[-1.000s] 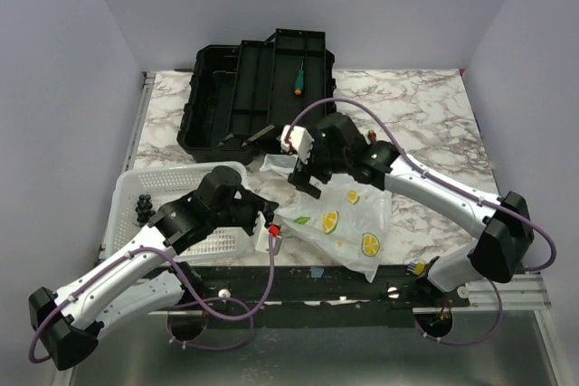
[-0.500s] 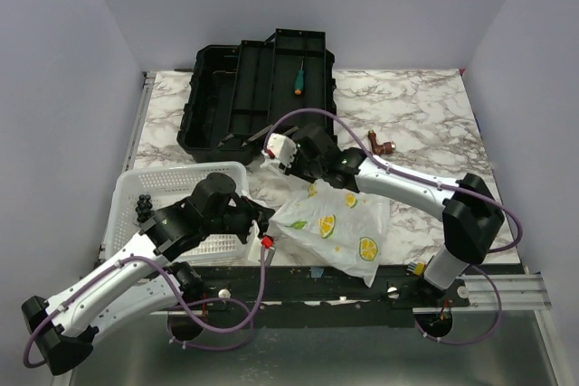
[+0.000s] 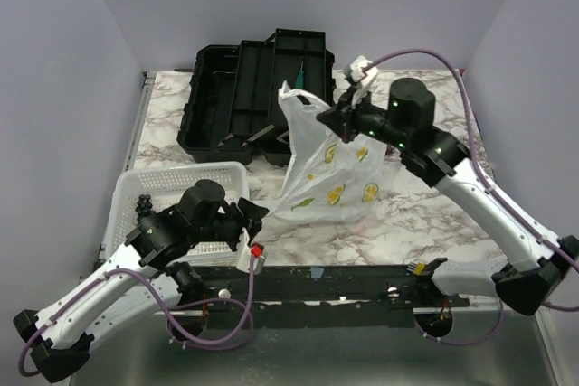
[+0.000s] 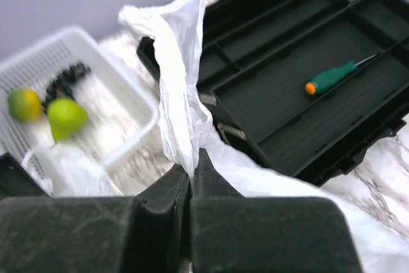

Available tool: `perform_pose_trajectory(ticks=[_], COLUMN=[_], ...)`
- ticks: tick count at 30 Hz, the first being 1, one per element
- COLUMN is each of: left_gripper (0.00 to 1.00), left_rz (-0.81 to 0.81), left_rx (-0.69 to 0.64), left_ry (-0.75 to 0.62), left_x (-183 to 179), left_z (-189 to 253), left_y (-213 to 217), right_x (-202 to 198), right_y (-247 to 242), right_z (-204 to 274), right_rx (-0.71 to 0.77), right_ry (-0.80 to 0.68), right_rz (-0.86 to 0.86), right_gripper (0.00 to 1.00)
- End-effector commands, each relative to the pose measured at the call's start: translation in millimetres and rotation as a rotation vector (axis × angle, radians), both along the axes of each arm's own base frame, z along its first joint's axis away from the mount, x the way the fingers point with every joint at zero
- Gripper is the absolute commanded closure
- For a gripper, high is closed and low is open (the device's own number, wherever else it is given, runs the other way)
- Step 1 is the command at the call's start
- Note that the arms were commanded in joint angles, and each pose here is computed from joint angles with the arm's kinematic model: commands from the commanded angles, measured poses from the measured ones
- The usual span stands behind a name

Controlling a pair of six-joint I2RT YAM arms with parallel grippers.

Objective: Place the fake fruits into the plastic bag and tie a complex knot

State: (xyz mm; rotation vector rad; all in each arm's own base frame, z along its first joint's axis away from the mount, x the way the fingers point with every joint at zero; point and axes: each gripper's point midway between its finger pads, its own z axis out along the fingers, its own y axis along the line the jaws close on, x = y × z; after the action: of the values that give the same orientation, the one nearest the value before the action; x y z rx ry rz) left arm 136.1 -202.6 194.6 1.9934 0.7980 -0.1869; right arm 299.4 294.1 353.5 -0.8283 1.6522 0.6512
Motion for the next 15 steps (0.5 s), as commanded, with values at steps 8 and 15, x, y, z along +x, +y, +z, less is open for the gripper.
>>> perform_pose_trajectory(ticks=[8, 15], left_gripper=[0.26, 0.11], left_rz=[0.179, 0.516], left_rx=[-0.622, -0.938], left_ry=[0.776, 0.919], left_x=[-65, 25], left_z=[190, 206], left_y=[-17, -6], right_x=[-52, -63], right_y=[-16, -15], right_z=[42, 64], right_rx=[0.291, 0.379], right_ry=[-0.053, -0.053], right_rz=[0.108, 0.136], right_gripper=[0.99, 0.99])
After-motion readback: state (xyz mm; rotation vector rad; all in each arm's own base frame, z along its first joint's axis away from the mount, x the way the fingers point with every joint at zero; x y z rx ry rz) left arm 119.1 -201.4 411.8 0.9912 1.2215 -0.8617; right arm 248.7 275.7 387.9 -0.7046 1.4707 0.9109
